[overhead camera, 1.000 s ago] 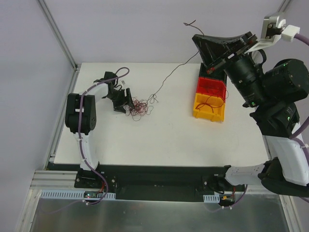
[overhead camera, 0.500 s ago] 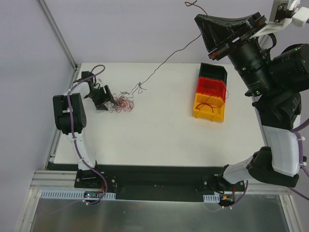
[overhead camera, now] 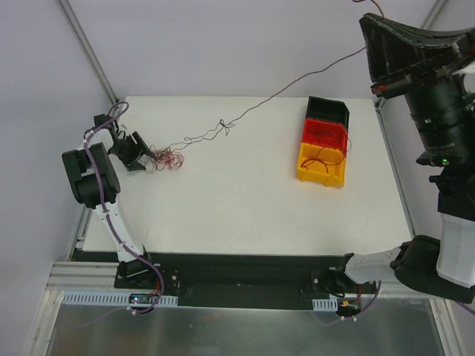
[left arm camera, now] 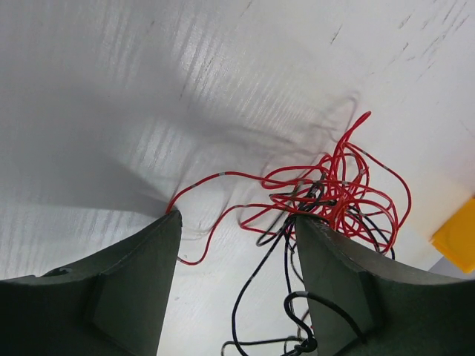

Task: Untangle the cables

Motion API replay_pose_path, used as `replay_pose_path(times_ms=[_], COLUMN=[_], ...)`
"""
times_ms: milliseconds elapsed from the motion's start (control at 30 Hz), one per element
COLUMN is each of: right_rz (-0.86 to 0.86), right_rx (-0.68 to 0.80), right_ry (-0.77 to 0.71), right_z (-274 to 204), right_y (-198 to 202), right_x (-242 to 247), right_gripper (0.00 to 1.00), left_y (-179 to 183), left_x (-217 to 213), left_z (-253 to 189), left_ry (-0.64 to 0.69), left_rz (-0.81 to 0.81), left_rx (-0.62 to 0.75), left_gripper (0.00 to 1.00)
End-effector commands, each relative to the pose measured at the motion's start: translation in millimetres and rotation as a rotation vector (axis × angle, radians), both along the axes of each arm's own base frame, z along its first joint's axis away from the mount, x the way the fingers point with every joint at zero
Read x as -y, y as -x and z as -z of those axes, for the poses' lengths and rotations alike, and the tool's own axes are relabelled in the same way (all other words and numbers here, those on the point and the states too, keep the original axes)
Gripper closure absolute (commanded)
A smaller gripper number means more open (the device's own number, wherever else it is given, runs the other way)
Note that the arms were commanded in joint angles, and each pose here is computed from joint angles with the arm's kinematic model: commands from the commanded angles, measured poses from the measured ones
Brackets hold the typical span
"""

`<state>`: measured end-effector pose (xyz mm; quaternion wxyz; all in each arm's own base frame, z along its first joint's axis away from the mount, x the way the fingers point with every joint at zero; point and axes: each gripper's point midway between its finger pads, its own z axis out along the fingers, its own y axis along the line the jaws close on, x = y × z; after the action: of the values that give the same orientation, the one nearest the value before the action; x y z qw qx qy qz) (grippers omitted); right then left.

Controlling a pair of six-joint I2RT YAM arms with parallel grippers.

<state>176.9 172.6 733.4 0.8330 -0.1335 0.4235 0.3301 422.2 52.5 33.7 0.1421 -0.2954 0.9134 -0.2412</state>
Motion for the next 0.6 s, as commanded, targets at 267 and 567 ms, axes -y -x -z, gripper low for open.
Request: replay_pose_path(times_ms=[267,567], right_rz=[-0.066,0.111], right_rx=[-0.116,-0.478], right_ry=[0.110,0.336], right_z=[79,279], right_y=[-15,-68], right_x=[-34,-50], right_gripper=[0.99,1.00], left_y=[-9,2], left_x=[53,101], left_z=[-56,-106], left_ry=[0.299,0.268], left_rz=[0.029,0.134], left_rx=[0.175,0.317], left_gripper=[0.29,0.23])
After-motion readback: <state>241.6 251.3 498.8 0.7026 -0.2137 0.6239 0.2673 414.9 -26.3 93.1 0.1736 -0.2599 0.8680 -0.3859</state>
